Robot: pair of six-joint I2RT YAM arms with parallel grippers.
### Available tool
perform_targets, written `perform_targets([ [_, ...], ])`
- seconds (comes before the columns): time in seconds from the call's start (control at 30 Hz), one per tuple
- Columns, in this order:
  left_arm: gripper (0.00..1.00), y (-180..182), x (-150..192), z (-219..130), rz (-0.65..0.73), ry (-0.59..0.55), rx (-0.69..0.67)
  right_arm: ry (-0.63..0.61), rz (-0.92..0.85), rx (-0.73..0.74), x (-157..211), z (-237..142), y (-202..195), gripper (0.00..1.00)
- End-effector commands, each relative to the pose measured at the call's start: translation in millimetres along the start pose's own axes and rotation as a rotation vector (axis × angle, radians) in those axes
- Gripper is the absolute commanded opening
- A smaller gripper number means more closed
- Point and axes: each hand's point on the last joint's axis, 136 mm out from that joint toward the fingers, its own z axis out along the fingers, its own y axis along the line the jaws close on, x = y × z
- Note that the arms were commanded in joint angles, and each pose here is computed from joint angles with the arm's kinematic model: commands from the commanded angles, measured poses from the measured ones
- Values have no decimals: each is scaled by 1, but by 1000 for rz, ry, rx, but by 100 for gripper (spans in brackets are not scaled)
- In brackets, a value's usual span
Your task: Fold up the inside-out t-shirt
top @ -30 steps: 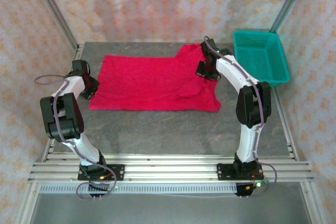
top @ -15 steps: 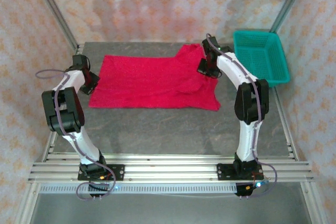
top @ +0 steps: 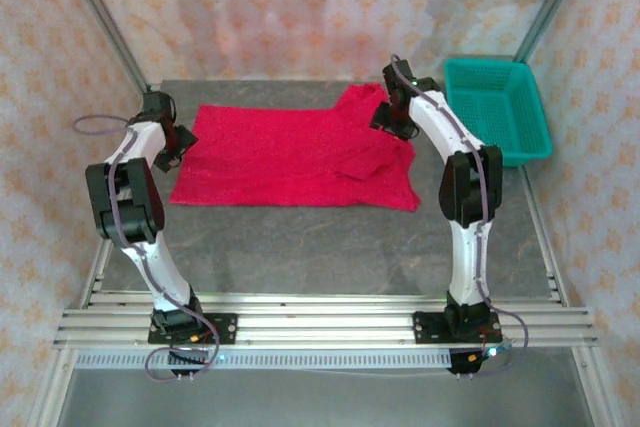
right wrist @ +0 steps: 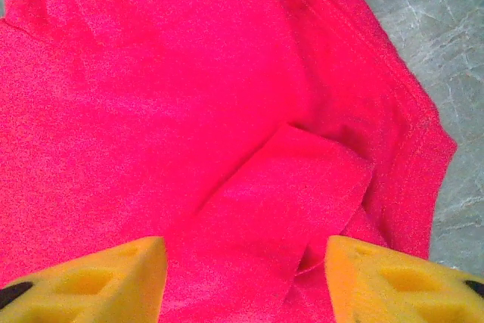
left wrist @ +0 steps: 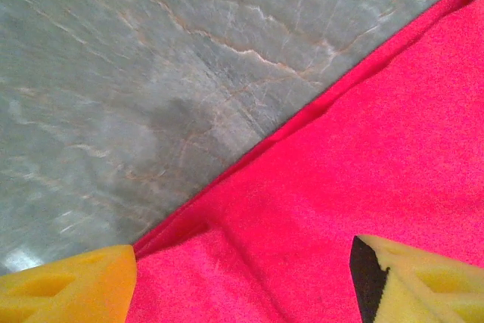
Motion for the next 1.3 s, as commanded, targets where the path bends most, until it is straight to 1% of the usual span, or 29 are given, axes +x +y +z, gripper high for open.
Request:
perform_targets([
  [0.0, 76, -13, 3, -71, 79, -157, 54, 0, 1, -20, 24, -24, -4, 53],
  [0.07, 76, -27, 35, -87, 120, -147, 157, 19, 31, -84, 46, -20, 3, 49],
  [0.17, 76, -38, 81, -93, 137, -81, 273, 41, 75, -130, 66, -5, 11, 48],
  [0.27, 75, -33, 108, -90, 132, -36, 302, 37, 115, -146, 72, 11, 14, 50],
  [0.33, 75, -29, 116, -89, 133, -29, 308, 39, 141, -151, 74, 20, 16, 49],
  [0.5, 74, -26, 118, -92, 159, -17, 288, 38, 170, -123, 75, 41, 12, 50],
  [0.67, 74, -27, 115, -97, 165, -25, 291, 50, 180, -107, 78, 53, 12, 51],
  [0.83, 73, -27, 116, -94, 165, -19, 282, 56, 176, -92, 85, 58, 11, 57],
  [0.93, 73, -27, 117, -92, 168, -13, 278, 65, 178, -84, 87, 61, 9, 58],
  [1.1, 73, -28, 117, -90, 166, -10, 274, 77, 173, -61, 98, 57, 3, 63],
  [1.27, 73, -30, 118, -87, 159, 1, 277, 73, 177, -61, 101, 60, 1, 64],
])
